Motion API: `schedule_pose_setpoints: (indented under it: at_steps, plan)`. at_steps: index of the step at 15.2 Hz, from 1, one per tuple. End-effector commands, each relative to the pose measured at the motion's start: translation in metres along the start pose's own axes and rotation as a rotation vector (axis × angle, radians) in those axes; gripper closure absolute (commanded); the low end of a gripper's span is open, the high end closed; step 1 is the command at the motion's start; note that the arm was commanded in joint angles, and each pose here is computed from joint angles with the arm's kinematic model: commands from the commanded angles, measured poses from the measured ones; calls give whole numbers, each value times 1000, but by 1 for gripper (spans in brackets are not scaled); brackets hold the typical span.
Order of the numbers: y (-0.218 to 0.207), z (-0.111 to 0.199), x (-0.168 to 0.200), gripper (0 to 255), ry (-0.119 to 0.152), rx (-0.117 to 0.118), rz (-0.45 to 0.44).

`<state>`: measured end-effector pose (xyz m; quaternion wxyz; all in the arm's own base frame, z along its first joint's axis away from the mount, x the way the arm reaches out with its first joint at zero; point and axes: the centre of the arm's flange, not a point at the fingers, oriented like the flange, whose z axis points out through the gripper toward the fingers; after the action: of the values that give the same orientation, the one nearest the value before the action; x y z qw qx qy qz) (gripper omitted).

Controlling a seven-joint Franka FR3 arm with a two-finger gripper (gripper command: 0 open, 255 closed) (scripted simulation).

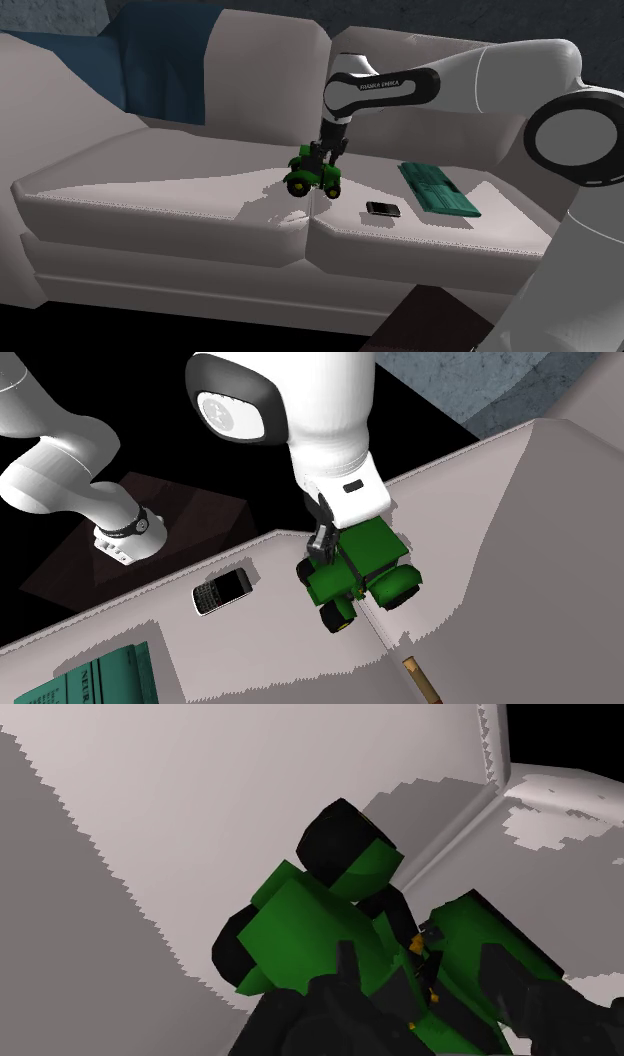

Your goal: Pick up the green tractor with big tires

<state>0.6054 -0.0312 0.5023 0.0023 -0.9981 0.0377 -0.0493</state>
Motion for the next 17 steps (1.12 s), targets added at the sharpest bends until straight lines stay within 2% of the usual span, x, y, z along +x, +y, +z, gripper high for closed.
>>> schedule_pose_setpoints:
  at_steps: [1,9,17]
  plan:
    - [0,1,0,255,0,0,0]
    - [0,1,0,255,0,0,0]
    - [0,-41,4,255,0,0,0]
